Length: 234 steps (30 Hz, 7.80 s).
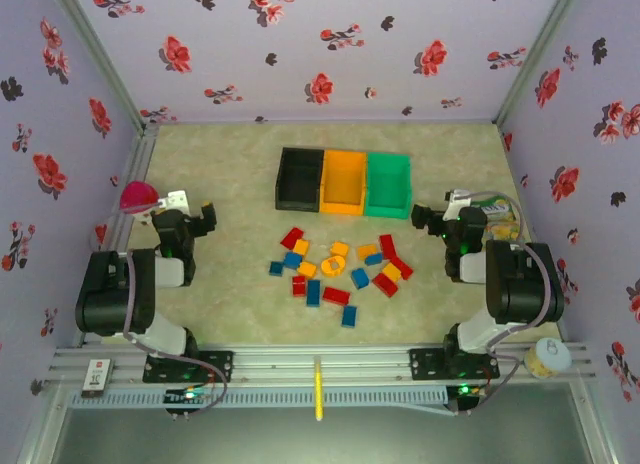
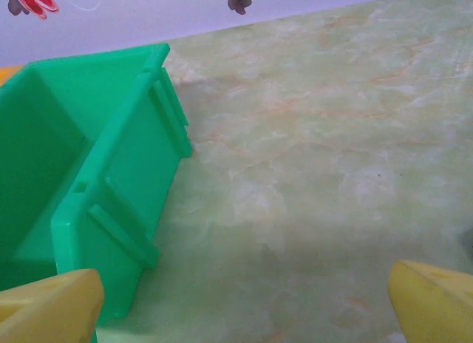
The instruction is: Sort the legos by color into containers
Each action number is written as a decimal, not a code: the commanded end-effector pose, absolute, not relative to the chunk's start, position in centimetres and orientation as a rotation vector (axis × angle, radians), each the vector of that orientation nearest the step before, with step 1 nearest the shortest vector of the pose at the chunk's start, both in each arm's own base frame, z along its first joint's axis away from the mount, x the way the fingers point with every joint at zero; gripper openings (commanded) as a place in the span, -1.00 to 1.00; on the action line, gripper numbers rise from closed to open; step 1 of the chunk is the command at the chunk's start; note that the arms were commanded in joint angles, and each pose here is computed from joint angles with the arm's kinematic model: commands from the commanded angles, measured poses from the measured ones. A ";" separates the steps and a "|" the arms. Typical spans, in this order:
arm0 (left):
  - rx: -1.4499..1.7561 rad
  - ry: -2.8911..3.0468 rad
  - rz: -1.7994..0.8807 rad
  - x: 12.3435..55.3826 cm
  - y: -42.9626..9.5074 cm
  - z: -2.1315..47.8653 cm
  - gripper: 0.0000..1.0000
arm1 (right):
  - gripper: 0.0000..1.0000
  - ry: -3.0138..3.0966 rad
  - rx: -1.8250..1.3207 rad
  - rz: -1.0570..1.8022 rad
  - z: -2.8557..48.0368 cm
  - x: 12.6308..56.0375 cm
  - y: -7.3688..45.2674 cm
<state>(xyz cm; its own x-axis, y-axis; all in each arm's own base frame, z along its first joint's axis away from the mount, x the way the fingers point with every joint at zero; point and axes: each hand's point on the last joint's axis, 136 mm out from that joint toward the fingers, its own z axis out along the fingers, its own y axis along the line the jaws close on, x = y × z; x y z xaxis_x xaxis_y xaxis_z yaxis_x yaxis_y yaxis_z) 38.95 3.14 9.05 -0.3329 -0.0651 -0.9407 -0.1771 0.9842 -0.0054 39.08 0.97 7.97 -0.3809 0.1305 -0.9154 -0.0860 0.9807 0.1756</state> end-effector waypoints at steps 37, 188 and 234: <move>-0.150 1.894 0.130 39.4 3.2 9.6 0.99 | 0.98 1.906 0.003 0.219 9.1 39.6 0.9; 0.607 2.442 -0.386 27.7 -24.3 22.8 0.90 | 0.00 2.479 0.032 0.231 21.1 44.0 13.3; 1.427 2.723 -0.199 21.7 -35.4 4.4 0.41 | 0.10 2.422 0.179 0.144 22.5 37.1 7.8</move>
<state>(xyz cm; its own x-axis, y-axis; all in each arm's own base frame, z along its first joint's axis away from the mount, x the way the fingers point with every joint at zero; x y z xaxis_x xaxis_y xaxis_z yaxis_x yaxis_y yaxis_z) 21.86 -34.76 4.49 -0.5998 0.7915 -0.1169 0.8001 0.5947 -0.0784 37.80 8.89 21.32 -0.7652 0.1714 -0.6206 0.0758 0.9812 0.1775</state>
